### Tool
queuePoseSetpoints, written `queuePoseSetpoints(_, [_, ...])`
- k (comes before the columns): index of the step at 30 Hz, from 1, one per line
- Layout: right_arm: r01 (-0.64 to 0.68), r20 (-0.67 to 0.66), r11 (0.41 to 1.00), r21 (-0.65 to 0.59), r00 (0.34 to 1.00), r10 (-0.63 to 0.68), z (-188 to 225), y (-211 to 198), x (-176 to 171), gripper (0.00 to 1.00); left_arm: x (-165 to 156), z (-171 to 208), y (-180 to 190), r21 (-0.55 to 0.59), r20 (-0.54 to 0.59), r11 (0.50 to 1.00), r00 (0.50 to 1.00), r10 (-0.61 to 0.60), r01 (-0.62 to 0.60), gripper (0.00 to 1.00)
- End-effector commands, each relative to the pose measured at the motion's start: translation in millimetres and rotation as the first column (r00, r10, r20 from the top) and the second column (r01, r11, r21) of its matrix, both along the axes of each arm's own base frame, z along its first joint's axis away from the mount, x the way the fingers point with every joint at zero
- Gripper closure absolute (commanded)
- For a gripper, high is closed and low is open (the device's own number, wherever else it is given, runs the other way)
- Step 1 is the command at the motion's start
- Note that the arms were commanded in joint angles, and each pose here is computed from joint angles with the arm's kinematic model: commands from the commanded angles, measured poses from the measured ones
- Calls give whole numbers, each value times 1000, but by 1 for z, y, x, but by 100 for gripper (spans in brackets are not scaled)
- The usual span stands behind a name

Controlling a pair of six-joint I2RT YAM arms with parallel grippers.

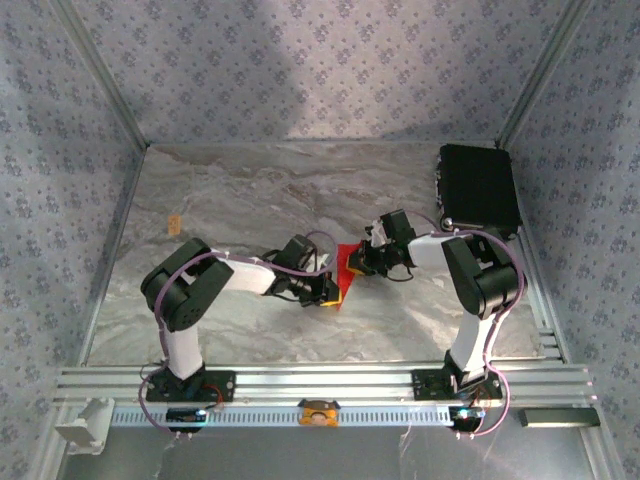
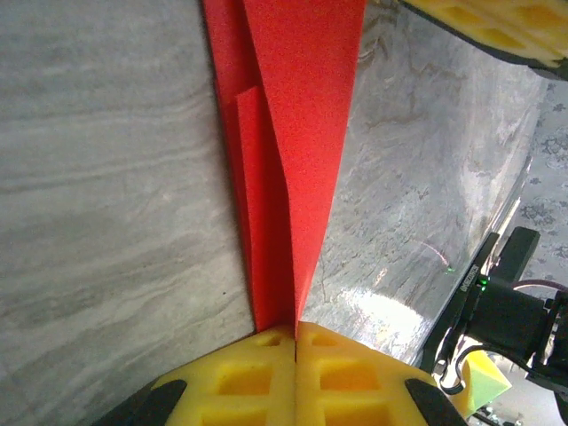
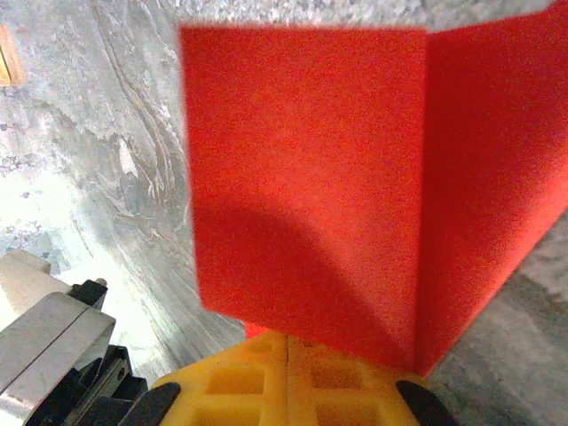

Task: Fold a paper plane with a square sheet of paper (pick it up from the middle)
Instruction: Fold the wing for the fifth time at the center of the table.

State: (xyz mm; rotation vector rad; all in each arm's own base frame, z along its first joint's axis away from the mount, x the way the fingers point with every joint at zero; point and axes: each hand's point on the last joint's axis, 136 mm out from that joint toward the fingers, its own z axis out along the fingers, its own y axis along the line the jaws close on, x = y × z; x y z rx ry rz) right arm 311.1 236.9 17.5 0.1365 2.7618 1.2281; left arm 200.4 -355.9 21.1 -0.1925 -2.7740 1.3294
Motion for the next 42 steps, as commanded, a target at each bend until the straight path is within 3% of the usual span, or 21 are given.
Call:
queuePoseSetpoints(1, [41,-61,986,-162,997,-52,-32,-27,-11,93,-36,-8,14,49,-108,996,991,-75,81,94])
queuePoseSetpoints(7, [43,-64,985,-166,996,-55,-33,-28,-11,93,-40,-12,18,68,-113,994,990,-80,88,91])
queuePoseSetpoints(19, [44,-68,984,-170,996,-56,-33,-28,-10,93,-51,-16,22,81,-139,989,984,-111,123,95])
queuePoseSetpoints(29, [46,-72,983,-176,996,-59,-34,-29,-10,93,-56,-15,22,85,-140,987,982,-126,139,90])
queuePoseSetpoints(36, [43,-71,984,-171,996,-56,-33,-28,-11,93,-51,1,21,68,-87,990,989,-116,122,87])
queuePoseSetpoints(42, [46,-69,984,-170,996,-58,-33,-29,-10,93,-32,28,29,48,34,998,998,-50,48,86])
